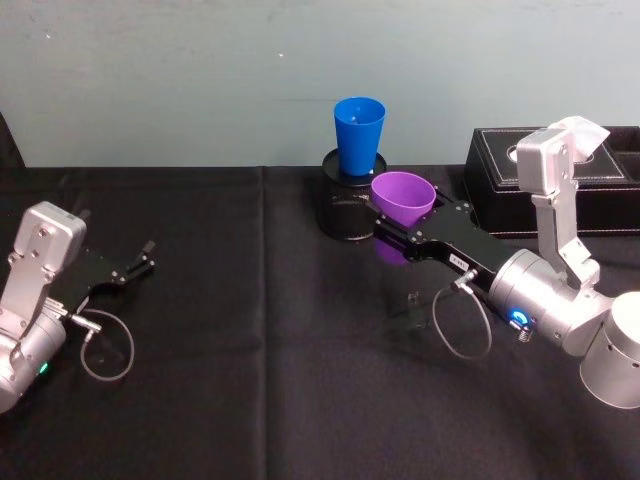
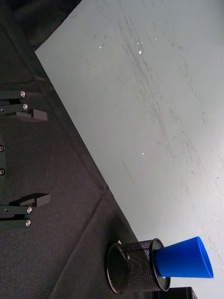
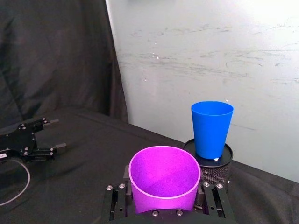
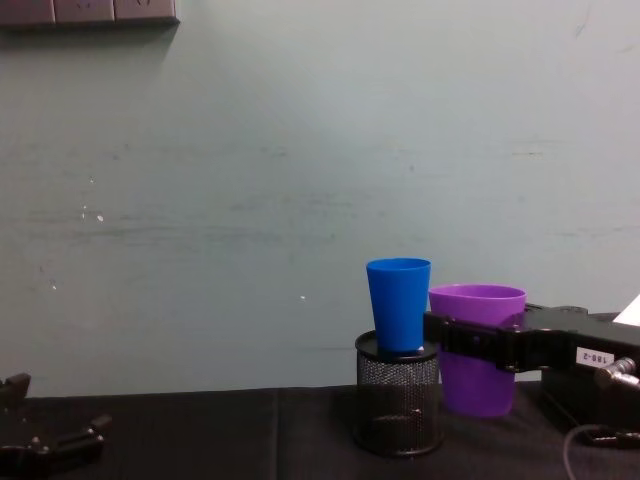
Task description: Pick up one cup with a gripper and tap it against the other cup.
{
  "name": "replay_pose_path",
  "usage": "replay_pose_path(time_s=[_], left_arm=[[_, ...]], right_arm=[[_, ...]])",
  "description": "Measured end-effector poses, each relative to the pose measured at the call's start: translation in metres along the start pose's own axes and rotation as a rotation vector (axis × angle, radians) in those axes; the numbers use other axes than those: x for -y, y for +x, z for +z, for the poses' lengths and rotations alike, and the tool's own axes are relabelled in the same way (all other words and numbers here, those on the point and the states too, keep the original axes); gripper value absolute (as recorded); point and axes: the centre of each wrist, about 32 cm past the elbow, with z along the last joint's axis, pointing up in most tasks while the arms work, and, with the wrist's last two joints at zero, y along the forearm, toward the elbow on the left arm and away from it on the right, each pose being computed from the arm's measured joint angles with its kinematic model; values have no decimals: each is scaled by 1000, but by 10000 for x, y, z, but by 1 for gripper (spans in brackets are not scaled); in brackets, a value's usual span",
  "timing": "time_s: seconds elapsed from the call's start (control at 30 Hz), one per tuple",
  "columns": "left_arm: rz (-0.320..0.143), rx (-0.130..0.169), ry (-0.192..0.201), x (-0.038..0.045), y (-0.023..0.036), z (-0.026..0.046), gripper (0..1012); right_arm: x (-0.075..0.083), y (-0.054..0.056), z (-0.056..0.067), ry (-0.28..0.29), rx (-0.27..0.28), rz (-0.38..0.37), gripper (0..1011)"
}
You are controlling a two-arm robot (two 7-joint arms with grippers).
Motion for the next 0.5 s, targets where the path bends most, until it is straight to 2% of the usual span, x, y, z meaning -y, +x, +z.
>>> replay_pose_path(time_s=[0.5], left_arm=[[0, 0, 0, 0, 0, 0, 1000]], right_arm=[[0, 0, 0, 0, 0, 0, 733]])
